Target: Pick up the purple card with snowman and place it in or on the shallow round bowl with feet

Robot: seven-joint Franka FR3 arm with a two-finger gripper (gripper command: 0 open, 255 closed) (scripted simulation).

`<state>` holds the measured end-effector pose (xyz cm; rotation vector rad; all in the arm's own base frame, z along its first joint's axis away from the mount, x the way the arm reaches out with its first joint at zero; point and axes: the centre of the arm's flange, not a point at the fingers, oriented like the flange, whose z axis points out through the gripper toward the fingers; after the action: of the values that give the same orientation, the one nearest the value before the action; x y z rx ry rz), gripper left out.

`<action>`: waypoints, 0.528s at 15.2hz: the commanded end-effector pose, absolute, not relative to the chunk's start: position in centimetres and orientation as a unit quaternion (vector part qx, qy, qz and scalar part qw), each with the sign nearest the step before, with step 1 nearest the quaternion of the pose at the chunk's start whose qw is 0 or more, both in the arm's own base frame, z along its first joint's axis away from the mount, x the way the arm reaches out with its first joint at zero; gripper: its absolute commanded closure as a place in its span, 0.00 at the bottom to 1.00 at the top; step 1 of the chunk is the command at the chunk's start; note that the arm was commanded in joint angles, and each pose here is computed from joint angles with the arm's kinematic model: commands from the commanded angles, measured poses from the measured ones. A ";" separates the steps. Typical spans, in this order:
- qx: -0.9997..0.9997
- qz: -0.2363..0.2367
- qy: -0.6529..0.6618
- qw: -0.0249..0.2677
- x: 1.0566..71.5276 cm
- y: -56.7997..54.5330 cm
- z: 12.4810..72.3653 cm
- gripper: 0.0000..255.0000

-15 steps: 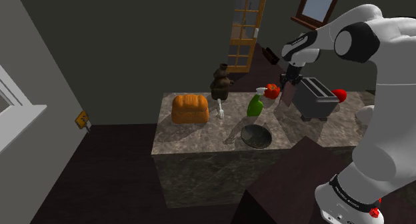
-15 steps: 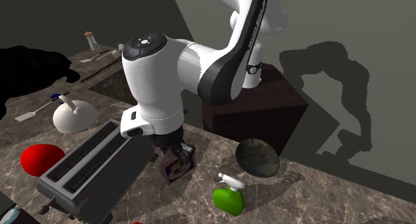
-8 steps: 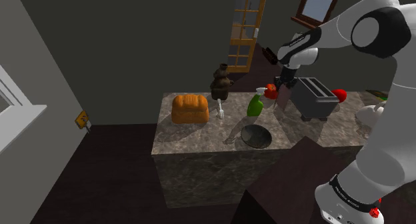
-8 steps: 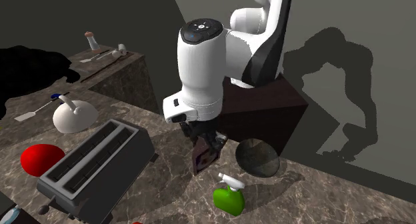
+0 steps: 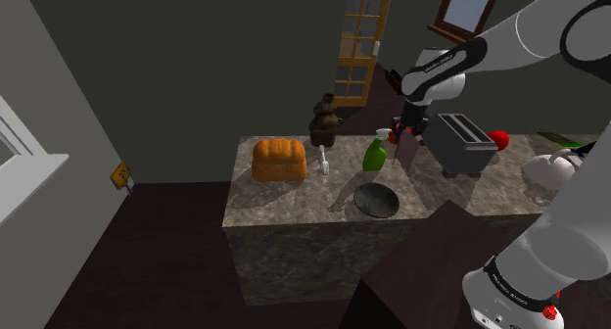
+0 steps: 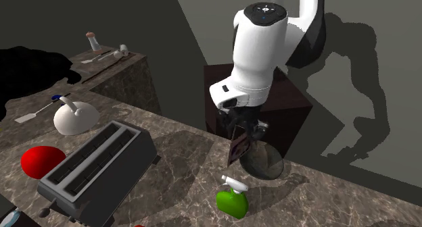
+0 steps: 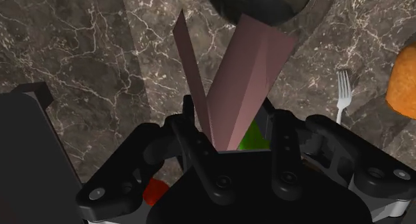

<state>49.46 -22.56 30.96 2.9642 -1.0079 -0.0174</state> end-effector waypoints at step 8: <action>0.947 -0.005 -0.323 0.005 47.1 -10.9 32.6 1.00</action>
<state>47.28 -11.97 32.70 2.9651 -1.0057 -0.0174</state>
